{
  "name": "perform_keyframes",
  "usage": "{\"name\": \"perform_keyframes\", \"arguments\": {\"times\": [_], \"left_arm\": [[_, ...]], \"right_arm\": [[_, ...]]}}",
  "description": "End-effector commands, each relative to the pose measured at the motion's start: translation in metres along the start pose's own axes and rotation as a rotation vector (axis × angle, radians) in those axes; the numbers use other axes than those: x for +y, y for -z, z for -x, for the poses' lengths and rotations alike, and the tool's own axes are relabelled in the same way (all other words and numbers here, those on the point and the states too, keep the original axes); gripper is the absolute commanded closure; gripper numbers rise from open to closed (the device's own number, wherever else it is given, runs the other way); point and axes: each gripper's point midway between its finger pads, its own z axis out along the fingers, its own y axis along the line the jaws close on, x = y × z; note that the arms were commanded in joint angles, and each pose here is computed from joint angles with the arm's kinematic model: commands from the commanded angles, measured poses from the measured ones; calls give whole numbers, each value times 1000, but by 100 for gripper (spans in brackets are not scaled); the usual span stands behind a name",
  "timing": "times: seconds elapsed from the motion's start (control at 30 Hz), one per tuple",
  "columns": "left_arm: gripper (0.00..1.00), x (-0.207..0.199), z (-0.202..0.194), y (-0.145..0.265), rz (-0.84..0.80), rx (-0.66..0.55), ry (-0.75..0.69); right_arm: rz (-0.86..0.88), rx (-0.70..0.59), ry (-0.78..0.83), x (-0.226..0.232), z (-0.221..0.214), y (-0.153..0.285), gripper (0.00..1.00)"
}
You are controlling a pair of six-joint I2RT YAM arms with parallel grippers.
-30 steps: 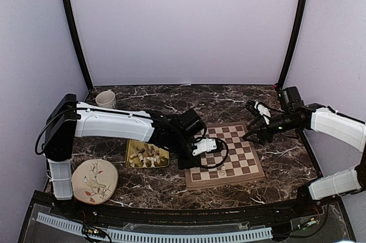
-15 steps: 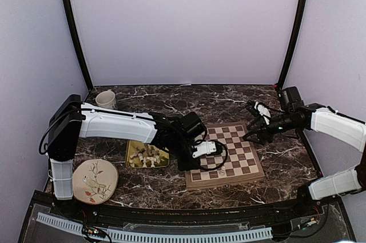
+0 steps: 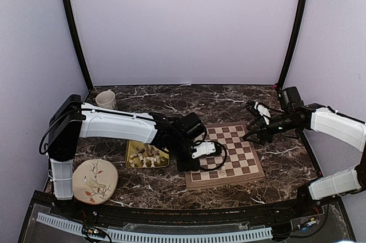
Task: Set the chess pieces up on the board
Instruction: Place the pawn on a2, then pick up the rook from the storage box.
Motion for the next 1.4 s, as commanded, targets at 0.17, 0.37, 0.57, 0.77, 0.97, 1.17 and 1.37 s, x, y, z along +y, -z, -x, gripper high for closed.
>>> {"name": "perform_keyframes", "arguments": {"times": [0.17, 0.37, 0.57, 0.77, 0.97, 1.17, 1.37], "left_arm": [[73, 1, -5, -2, 15, 18, 17], [69, 0, 1, 3, 8, 5, 19], [64, 5, 32, 50, 65, -145, 19], [2, 28, 48, 110, 226, -309, 111], [1, 91, 5, 145, 476, -261, 408], [1, 109, -38, 167, 541, -309, 551], [1, 134, -130, 197, 732, -271, 967]], "right_arm": [[18, -6, 4, 1, -1, -1, 42], [22, -7, 4, 1, -1, -2, 42], [31, -8, 2, 2, 0, -2, 42], [37, -8, 4, 3, 1, -2, 43], [34, -5, 7, 2, 1, -2, 43], [30, -4, 9, 2, 0, -2, 43], [26, -6, 19, 2, 1, -1, 43]]}}
